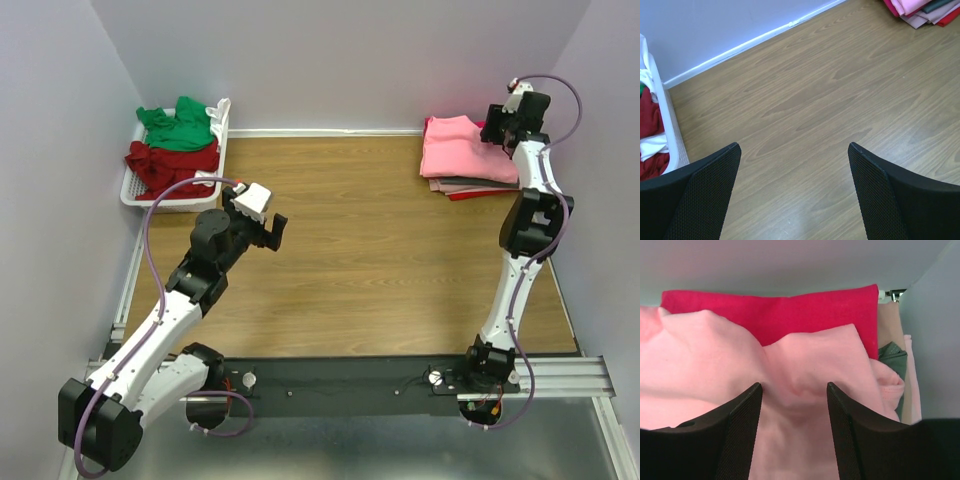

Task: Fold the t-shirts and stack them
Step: Neatly place the folded tshirt to the corner

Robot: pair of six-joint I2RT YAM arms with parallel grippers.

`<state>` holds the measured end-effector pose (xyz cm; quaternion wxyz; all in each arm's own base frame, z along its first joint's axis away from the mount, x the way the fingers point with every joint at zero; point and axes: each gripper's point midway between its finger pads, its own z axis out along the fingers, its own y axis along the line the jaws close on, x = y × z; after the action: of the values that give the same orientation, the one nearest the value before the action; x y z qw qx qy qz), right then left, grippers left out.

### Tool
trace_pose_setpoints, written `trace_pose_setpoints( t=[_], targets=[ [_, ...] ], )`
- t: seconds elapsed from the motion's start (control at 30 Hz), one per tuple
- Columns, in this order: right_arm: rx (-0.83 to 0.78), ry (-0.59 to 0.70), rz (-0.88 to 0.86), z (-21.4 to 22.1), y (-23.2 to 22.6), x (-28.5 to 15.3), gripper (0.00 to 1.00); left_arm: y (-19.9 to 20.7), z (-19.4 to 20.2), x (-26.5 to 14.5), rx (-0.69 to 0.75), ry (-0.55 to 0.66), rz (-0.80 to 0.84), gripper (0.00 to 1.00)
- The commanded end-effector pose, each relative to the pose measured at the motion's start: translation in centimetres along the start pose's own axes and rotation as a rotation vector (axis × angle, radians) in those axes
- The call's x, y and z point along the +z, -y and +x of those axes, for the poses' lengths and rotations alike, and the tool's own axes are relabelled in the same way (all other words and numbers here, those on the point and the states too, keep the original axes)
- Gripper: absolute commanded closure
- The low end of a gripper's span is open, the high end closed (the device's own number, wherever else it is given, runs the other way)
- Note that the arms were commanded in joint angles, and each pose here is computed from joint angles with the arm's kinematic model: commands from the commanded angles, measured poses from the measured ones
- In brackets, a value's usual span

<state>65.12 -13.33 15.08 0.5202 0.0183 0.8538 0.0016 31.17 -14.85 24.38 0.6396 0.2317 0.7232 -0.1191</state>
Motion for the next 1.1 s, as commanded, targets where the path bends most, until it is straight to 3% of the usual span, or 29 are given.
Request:
trace_pose_setpoints(
  t=[0.0, 0.3, 0.83, 0.93, 1.07],
  targets=[
    [0.016, 0.016, 0.054, -0.8, 1.6, 0.4, 0.39, 0.5, -1.7, -0.1, -0.007, 0.046, 0.030, 0.05],
    [0.010, 0.072, 0.071, -2.9, 2.6, 0.4, 0.41, 0.3, -0.9, 0.3, -0.007, 0.020, 0.018, 0.05],
    [0.000, 0.051, 0.136, -0.5, 4.4, 3.1, 0.41, 0.4, 0.7, 1.2, -0.010, -0.035, 0.019, 0.05],
    [0.006, 0.054, 0.100, -0.6, 3.8, 3.1, 0.50, 0.3, 0.8, 1.2, -0.008, -0.039, 0.015, 0.05],
    [0.012, 0.051, 0.092, -0.6, 3.7, 2.9, 0.74, 0.3, 0.7, 1.2, -0.008, -0.038, 0.013, 0.05]
  ],
)
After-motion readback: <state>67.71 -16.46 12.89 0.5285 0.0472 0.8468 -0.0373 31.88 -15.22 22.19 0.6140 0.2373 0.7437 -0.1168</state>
